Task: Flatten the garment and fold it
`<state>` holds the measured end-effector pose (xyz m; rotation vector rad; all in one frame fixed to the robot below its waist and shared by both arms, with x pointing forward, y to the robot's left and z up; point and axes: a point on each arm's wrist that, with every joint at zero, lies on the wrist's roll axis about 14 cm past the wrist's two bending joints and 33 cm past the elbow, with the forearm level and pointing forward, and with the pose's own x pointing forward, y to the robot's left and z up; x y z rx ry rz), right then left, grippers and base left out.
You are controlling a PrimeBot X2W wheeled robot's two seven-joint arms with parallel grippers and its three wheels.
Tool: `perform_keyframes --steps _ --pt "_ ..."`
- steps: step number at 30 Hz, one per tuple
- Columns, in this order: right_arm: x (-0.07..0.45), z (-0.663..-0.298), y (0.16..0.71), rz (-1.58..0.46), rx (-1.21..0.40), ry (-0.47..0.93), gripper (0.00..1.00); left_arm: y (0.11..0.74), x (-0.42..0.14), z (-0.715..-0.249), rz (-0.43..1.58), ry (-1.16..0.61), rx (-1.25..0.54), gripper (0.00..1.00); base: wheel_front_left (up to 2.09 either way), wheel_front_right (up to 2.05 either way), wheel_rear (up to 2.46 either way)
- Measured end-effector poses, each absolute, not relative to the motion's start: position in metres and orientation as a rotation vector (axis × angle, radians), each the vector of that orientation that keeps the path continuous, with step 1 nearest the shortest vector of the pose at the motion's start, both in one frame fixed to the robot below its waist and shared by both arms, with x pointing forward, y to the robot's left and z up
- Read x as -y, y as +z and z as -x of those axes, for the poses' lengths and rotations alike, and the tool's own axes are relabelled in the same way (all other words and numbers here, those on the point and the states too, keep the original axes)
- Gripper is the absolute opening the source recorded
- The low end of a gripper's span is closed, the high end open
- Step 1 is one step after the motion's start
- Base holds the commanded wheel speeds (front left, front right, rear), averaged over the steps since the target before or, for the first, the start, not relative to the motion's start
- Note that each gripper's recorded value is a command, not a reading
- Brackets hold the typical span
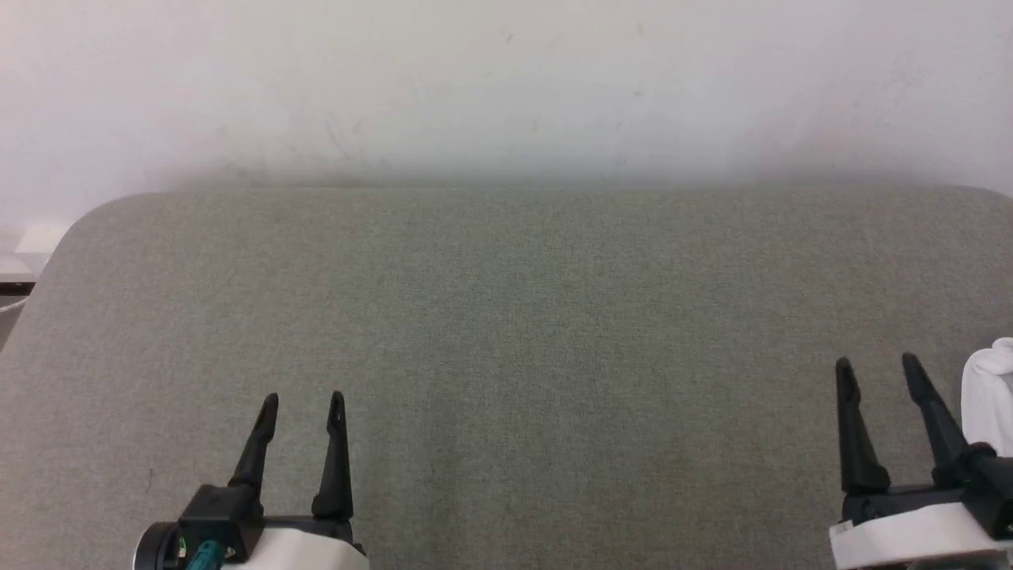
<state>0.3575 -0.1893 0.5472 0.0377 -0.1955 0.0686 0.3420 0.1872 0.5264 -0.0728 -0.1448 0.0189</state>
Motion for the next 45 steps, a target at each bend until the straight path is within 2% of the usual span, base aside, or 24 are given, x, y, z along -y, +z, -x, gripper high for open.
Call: perform_keyframes --steps 9,27,28,45 --pt "0.181 -0.35 0.525 -0.04 0.139 0.078 1.0 0.518 -0.186 -0.336 0.067 0.018 0.119 1.0 0.0 0.0 0.0" --pt "0.174 -0.347 0.519 -0.02 0.118 0.099 1.0 0.514 -0.185 -0.33 0.061 0.021 0.107 1.0 0.0 0.0 0.0" --pt "0.174 -0.347 0.518 -0.02 0.117 0.099 0.0 0.514 -0.186 -0.33 0.062 0.022 0.108 0.0 0.0 0.0 0.0" --pt "0.173 -0.346 0.515 -0.018 0.091 0.1 0.0 0.511 -0.184 -0.332 0.058 0.016 0.082 0.0 0.0 0.0 0.0"
